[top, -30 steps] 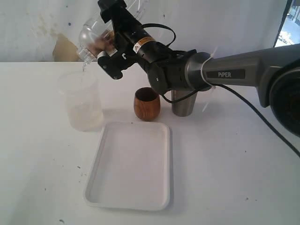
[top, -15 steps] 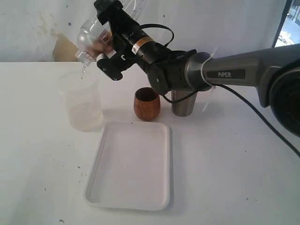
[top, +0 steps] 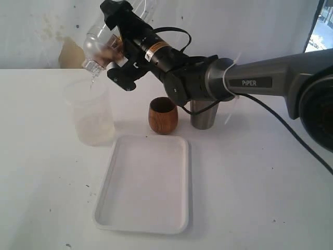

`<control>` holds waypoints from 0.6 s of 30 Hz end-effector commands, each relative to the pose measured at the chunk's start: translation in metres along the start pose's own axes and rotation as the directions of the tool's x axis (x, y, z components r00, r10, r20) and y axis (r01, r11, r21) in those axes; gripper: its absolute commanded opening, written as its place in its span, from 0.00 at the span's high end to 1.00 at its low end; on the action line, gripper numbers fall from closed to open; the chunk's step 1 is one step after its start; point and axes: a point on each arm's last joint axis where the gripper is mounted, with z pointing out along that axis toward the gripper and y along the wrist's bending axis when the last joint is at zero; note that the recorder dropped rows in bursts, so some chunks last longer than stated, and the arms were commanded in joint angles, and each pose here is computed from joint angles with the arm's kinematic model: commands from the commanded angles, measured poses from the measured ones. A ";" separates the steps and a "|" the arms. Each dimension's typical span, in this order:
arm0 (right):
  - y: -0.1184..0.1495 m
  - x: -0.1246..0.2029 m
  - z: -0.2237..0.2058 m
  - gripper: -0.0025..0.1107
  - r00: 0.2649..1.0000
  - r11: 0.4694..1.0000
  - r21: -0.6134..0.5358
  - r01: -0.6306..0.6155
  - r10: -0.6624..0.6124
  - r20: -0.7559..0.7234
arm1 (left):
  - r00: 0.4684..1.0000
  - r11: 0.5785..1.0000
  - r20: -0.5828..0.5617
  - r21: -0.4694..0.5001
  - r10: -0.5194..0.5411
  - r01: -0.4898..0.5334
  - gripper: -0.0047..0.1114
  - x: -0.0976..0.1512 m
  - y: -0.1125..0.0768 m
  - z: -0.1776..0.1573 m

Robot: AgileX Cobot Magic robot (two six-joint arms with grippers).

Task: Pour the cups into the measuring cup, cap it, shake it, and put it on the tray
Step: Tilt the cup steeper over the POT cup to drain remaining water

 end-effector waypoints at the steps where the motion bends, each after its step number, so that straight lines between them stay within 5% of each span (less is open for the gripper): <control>1: -0.012 0.010 0.001 0.98 0.999 0.998 0.056 0.025 -0.023 -0.036 | 1.000 1.000 -0.003 0.000 0.002 -0.002 0.96 0.002 0.000 0.000; 18: -0.011 0.009 0.001 0.98 0.999 0.998 0.054 0.031 -0.030 -0.028 | 1.000 1.000 -0.003 0.000 0.002 -0.002 0.96 0.002 0.000 0.000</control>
